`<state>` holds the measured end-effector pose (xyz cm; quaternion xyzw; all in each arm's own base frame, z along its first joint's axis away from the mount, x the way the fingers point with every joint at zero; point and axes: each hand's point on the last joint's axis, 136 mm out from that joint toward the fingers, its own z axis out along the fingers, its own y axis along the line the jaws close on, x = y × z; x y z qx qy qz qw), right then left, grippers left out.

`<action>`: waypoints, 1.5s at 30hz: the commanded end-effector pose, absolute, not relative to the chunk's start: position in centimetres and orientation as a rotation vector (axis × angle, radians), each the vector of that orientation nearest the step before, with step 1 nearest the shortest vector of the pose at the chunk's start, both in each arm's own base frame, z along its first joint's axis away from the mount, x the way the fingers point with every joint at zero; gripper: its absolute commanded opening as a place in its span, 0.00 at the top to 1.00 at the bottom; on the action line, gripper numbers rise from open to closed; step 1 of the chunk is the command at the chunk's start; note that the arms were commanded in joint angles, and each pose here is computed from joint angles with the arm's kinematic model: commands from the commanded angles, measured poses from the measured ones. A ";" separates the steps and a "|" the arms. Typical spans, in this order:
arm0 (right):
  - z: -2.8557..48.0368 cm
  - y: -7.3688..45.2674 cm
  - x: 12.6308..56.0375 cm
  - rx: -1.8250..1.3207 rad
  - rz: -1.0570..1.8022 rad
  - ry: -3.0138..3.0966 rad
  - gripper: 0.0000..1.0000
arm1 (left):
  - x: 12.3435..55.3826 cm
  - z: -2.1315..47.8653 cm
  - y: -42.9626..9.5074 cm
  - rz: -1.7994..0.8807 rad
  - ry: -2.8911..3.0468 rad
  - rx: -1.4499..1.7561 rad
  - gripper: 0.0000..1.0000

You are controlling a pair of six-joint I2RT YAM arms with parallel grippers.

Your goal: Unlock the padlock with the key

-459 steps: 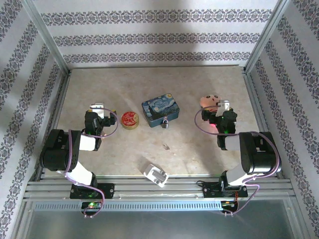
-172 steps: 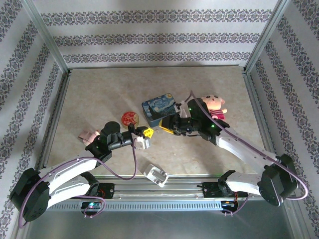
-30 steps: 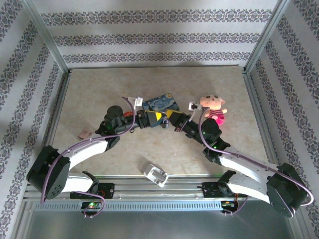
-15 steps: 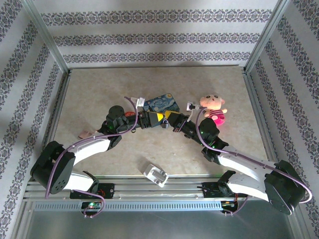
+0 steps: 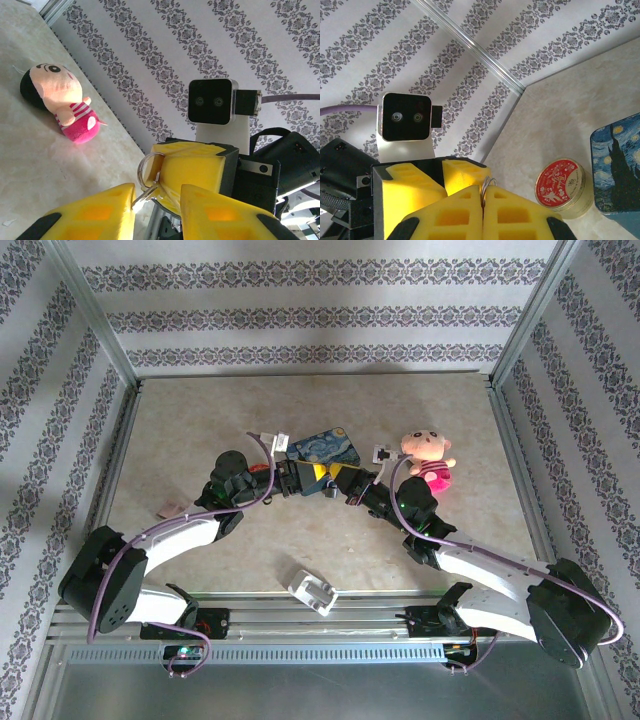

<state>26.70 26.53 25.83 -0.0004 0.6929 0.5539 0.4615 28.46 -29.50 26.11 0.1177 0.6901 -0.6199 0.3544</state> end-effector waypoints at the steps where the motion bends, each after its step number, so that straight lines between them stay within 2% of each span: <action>1: 27.9 27.0 26.4 -0.020 1.408 1.644 1.00 | 28.6 28.6 -29.6 -1.620 1.687 0.352 0.75; 6: 28.0 27.0 26.4 -0.020 1.409 1.643 1.00 | 28.6 28.7 -29.6 -1.616 1.682 0.356 0.87; 9: 27.8 27.1 26.4 -0.022 1.411 1.651 1.00 | 28.6 28.8 -29.6 -1.612 1.677 0.367 1.00; 12: 27.4 26.8 26.5 -0.014 1.401 1.668 0.98 | 28.2 28.9 -29.8 -1.588 1.697 0.421 1.00; 14: 27.1 26.2 26.7 0.001 1.381 1.679 0.80 | 27.8 28.8 -29.7 -1.539 1.750 0.478 1.00; 17: 26.8 24.6 26.8 0.005 1.324 1.695 0.66 | 26.3 28.7 -29.0 -1.401 1.838 0.631 1.00; 21: 27.5 22.5 26.2 -0.052 1.205 1.691 0.41 | 23.9 28.9 -27.1 -1.193 1.945 0.820 1.00; 23: 28.1 22.0 25.5 -0.119 1.151 1.688 0.37 | 22.5 29.1 -26.5 -1.157 1.961 0.905 1.00; 29: 31.1 23.9 21.8 -0.432 1.213 1.648 0.39 | 20.1 29.5 -26.0 -1.158 1.968 1.073 1.00; 32: 32.0 25.3 20.4 -0.552 1.295 1.633 0.48 | 19.7 29.7 -26.1 -1.167 1.956 1.121 1.00; 45: 31.3 30.3 18.0 -0.840 1.498 1.650 0.58 | 19.5 30.8 -26.7 -1.212 1.873 1.151 1.00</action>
